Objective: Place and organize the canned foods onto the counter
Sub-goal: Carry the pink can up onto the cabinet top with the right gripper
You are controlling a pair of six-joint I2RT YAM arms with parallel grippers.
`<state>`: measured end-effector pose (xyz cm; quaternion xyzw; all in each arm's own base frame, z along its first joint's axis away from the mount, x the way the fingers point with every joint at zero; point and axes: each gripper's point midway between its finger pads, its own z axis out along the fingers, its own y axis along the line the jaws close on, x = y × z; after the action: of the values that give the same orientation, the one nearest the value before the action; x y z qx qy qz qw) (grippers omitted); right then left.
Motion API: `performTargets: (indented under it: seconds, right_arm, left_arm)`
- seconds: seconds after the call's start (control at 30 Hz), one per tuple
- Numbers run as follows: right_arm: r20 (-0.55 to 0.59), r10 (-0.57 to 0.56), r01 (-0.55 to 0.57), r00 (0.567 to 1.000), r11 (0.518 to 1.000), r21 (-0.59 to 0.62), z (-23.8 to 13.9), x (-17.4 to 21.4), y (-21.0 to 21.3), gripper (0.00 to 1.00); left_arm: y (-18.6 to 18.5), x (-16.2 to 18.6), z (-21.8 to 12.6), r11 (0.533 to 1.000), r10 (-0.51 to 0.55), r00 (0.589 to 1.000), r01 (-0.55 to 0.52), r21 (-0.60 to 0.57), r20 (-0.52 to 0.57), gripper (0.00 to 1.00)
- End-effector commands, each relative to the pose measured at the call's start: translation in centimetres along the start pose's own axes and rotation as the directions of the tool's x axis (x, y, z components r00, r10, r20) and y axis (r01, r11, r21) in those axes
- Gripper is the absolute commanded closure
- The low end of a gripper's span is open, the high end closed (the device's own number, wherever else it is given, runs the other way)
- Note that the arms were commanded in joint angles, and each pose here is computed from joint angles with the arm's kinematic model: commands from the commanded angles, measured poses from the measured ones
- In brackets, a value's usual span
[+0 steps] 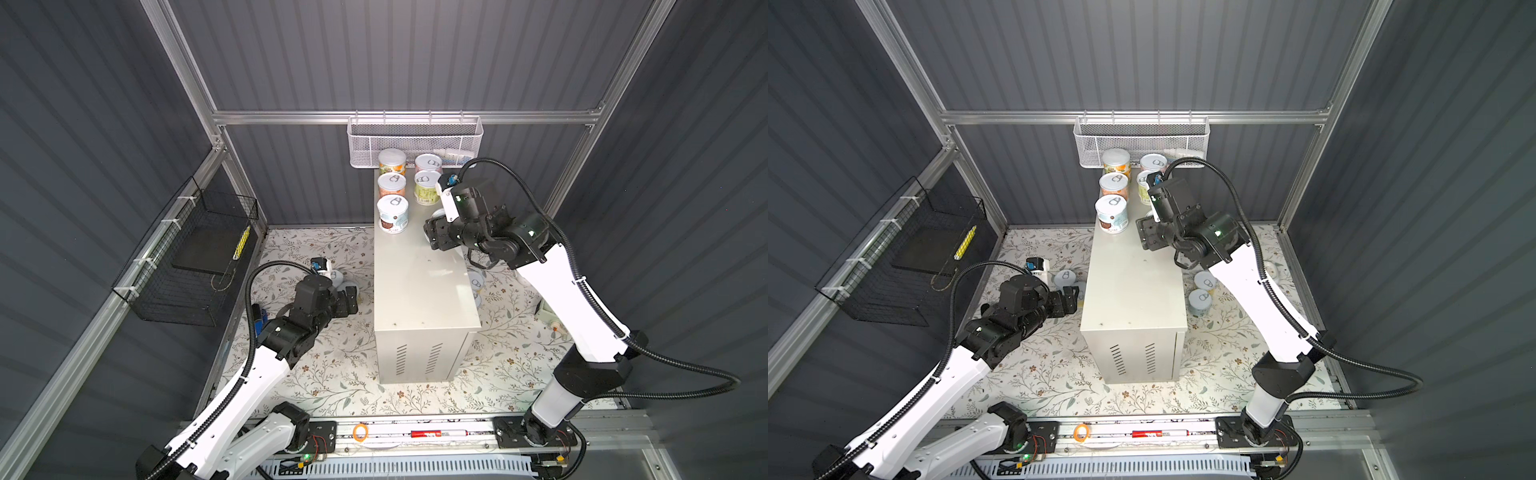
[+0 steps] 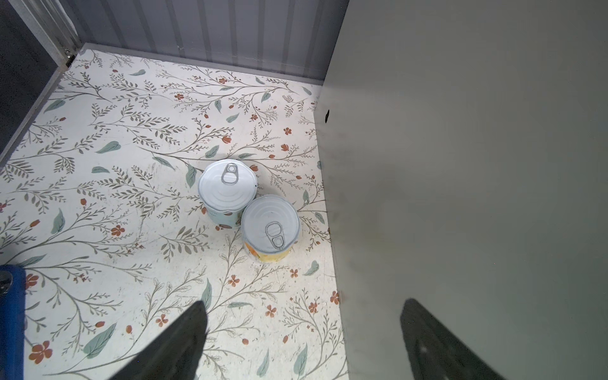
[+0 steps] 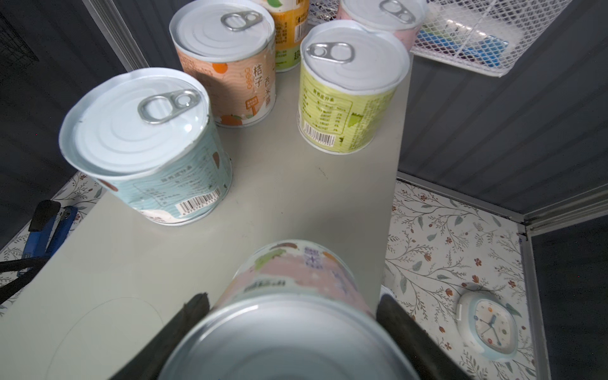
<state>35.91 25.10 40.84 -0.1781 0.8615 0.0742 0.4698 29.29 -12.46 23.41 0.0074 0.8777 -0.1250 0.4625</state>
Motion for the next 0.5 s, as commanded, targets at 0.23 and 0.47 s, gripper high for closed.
performTargets:
  seconds: [0.23,0.47]
  right_arm:
    - [0.038,0.021,-0.020,0.999,0.999,-0.028,-0.2,-1.4,0.3,0.26]
    - [0.044,0.016,-0.015,0.999,0.999,-0.036,0.0,-2.1,0.5,0.21]
  left_arm:
    - [0.1,-1.9,-1.2,1.000,0.009,0.999,-0.009,-0.009,0.047,0.07]
    - [0.2,-1.8,-1.2,1.000,0.005,0.999,-0.004,-0.015,0.043,0.05]
